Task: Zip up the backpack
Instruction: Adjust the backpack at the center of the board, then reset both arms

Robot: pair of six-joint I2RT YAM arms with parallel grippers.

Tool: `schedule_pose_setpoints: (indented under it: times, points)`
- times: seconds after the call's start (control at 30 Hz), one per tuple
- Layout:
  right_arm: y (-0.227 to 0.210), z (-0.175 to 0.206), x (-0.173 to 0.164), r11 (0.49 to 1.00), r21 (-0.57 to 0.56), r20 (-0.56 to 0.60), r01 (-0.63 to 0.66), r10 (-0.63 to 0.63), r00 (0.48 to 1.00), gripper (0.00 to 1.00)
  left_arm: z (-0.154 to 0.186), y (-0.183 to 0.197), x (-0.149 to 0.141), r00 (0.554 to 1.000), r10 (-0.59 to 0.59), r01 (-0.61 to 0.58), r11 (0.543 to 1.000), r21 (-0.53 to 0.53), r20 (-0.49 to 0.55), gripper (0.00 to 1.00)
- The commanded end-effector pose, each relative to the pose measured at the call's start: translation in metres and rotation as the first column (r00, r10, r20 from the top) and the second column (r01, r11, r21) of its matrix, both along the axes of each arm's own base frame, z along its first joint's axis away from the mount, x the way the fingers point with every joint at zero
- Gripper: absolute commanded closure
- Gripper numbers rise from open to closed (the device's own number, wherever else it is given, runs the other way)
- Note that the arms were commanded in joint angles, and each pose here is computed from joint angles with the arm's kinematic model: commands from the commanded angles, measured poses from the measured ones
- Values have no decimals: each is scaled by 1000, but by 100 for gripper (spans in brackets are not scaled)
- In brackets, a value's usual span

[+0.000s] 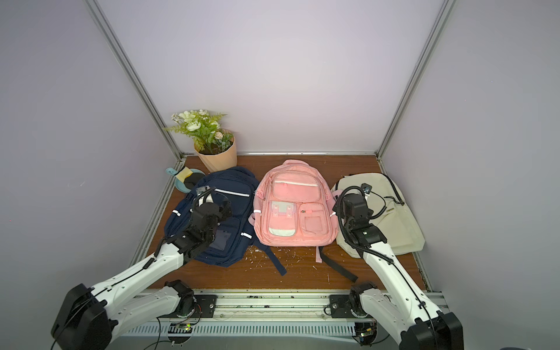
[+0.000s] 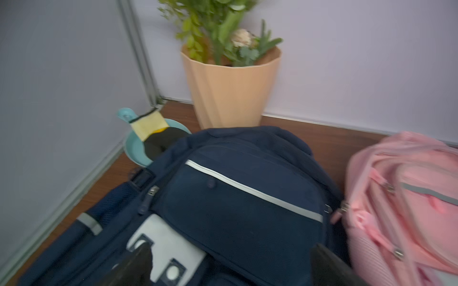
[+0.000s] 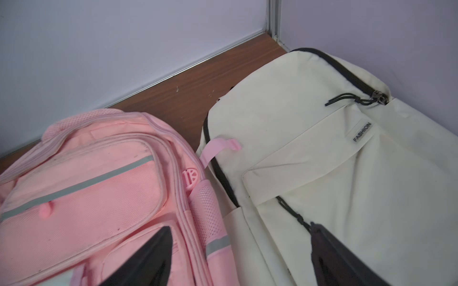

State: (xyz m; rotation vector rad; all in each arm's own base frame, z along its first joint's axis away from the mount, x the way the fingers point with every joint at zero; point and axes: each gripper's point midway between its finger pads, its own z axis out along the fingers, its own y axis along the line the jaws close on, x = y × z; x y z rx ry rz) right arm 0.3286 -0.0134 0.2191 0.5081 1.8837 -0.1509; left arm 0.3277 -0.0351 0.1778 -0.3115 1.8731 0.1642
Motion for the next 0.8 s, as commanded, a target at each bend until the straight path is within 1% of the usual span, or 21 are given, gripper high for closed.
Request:
schedule_pose_setpoints:
  times: [0.0, 0.03, 0.07, 0.1, 0.2, 0.33, 0.43, 0.5, 0.57, 0.6, 0.67, 0.73, 0.77]
  points:
    - [-16, 5, 13, 996, -85, 51, 39, -35, 998, 11, -8, 31, 2, 996, 33, -42, 992, 121, 78, 0]
    - [-22, -1, 14, 993, -99, 53, 56, -51, 997, 11, -8, 40, 2, 993, 60, -74, 988, 138, 105, 0]
    - [-25, -9, 16, 991, -116, 55, 66, -60, 997, 11, -9, 43, 4, 995, 52, -68, 980, 188, 87, 0]
    - [-29, -14, 17, 989, -128, 63, 78, -71, 996, 11, -9, 47, 5, 994, 59, -77, 975, 211, 91, 0]
    - [-30, -35, 23, 984, -164, 76, 66, -54, 996, 11, -16, 52, 4, 991, 21, -48, 979, 200, 133, 0]
    - [-23, -49, 26, 982, -190, 140, 18, 9, 990, 12, -31, 64, -1, 985, -20, -14, 981, 194, 173, 0]
    - [-17, -62, 30, 976, -215, 137, -27, 57, 989, 12, -28, 54, 6, 977, -94, 53, 977, 209, 193, 0]
    - [-12, -67, 29, 971, -231, 153, -58, 95, 984, 13, -28, 44, 12, 970, -157, 111, 965, 236, 187, 0]
    - [-10, -69, 27, 968, -243, 180, -67, 113, 977, 13, -29, 39, 19, 966, -189, 141, 957, 252, 174, 0]
    - [-5, -69, 29, 961, -256, 173, -104, 151, 973, 13, -30, 39, 20, 962, -201, 153, 958, 243, 185, 0]
    - [0, -70, 30, 951, -280, 189, -130, 188, 964, 13, -43, 50, 27, 967, -171, 135, 972, 191, 187, 0]
    - [4, -75, 34, 943, -290, 180, -160, 218, 959, 13, -58, 52, 44, 975, -182, 161, 974, 159, 129, 0]
    - [9, -79, 39, 936, -297, 161, -188, 243, 957, 12, -62, 51, 48, 976, -196, 180, 971, 156, 98, 0]
